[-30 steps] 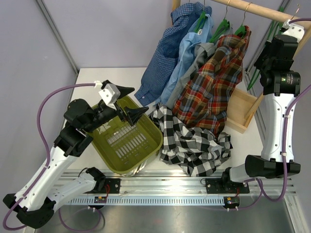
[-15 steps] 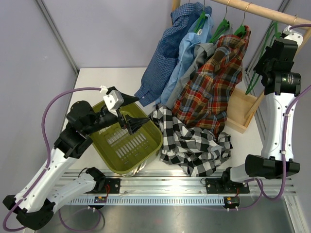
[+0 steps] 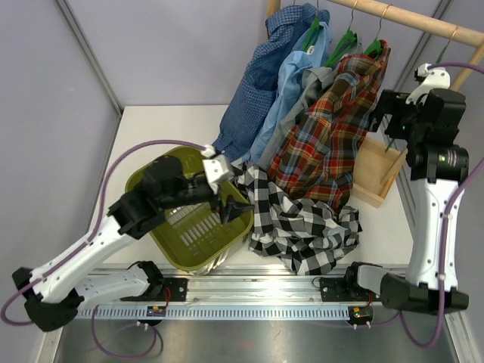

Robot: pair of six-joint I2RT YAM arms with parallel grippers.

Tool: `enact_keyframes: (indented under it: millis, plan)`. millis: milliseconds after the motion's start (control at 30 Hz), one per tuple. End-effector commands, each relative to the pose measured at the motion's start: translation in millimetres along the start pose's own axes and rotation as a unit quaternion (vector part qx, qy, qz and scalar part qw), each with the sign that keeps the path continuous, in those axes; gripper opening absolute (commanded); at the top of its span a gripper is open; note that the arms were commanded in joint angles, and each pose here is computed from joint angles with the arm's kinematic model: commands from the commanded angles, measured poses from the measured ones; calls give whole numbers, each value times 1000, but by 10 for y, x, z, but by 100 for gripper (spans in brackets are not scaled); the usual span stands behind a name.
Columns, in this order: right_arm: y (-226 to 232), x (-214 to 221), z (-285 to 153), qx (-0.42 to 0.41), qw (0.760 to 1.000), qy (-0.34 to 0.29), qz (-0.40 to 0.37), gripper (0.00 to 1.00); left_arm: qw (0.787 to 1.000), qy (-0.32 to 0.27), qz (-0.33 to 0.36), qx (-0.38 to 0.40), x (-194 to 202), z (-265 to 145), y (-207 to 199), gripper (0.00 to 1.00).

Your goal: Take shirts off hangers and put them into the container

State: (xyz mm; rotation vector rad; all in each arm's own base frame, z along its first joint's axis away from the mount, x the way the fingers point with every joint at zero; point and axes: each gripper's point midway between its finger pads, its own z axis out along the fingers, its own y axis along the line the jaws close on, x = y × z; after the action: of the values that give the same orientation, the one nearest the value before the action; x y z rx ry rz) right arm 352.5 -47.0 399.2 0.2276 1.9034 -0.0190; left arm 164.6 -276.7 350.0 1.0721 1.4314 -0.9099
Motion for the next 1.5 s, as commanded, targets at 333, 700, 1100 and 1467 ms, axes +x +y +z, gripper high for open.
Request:
enact_keyframes:
  millis: [333,700,1100,1467]
  plan:
    - [336,866,-740,-170,966,40,-189,99,965,175,185,55,866,1116,-544,99]
    - [455,1050,-965,-202,964,40,-165,99,935,272,226,18,1758,1641,-295,62]
    - [515,932,-1063,-213,963,18,-165,99,987,66,144,-7,26,1160,-451,0]
    - [566,881,-1008,-223,964,10,-148,99,937,-199,118,-260,-2537,-693,535,0]
